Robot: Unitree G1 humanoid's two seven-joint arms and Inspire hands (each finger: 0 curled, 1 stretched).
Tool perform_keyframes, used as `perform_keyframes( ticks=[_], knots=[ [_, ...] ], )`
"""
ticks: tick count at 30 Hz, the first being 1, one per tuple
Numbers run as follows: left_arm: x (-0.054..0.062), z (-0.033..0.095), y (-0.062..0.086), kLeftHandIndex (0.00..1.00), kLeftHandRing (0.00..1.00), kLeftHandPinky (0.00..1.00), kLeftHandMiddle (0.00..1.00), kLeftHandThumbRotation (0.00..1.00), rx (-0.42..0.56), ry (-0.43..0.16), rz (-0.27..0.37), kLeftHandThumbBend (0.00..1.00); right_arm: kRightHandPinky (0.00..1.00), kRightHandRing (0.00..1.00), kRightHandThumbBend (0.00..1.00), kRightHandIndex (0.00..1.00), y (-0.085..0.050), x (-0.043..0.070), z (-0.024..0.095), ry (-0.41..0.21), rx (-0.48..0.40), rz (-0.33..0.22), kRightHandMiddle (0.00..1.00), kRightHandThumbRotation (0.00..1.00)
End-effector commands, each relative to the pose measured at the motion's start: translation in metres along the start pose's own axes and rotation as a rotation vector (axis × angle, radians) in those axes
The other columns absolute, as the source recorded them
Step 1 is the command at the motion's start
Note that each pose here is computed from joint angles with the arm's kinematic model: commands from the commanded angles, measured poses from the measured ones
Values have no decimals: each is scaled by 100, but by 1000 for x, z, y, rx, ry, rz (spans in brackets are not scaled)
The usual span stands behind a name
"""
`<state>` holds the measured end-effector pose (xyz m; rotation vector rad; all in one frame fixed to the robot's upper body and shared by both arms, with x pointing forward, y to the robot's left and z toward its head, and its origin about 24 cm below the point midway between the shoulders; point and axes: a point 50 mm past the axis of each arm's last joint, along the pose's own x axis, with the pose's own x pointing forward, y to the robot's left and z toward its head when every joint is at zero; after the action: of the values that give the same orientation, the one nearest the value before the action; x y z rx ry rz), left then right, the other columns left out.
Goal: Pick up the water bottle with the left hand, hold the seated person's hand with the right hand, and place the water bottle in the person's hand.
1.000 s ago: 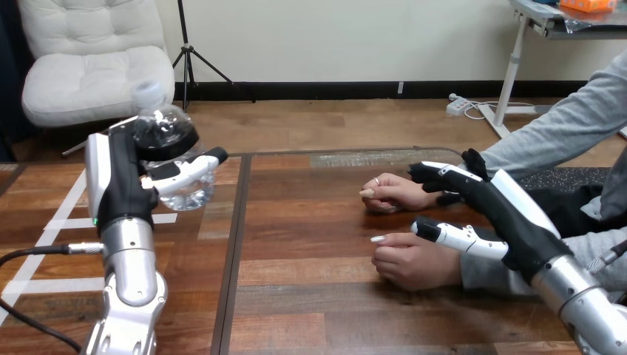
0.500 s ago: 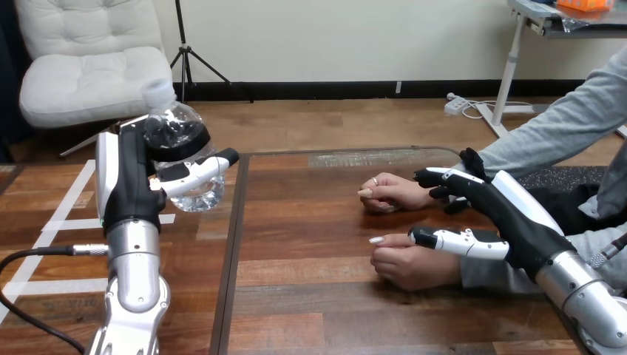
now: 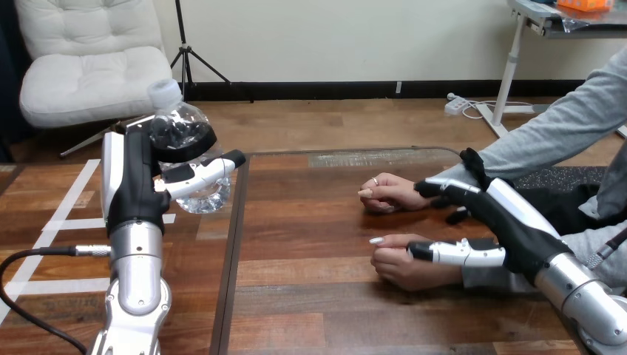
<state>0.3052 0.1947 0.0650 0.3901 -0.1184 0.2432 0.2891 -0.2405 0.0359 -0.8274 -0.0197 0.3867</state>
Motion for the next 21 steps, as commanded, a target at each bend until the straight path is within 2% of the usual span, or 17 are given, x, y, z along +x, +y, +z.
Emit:
perform_keyframes(
  ticks=[1, 21],
  knots=[
    [10, 29, 5, 41, 34, 29, 39, 0, -24, -121, 17, 77, 74, 85, 100, 86, -27, 16, 16, -63, -70, -42, 87, 61],
    [9, 30, 5, 41, 33, 28, 38, 0, -29, -116, 0, 77, 74, 86, 100, 88, -30, 19, 0, 38, -111, 20, 90, 59]
  ],
)
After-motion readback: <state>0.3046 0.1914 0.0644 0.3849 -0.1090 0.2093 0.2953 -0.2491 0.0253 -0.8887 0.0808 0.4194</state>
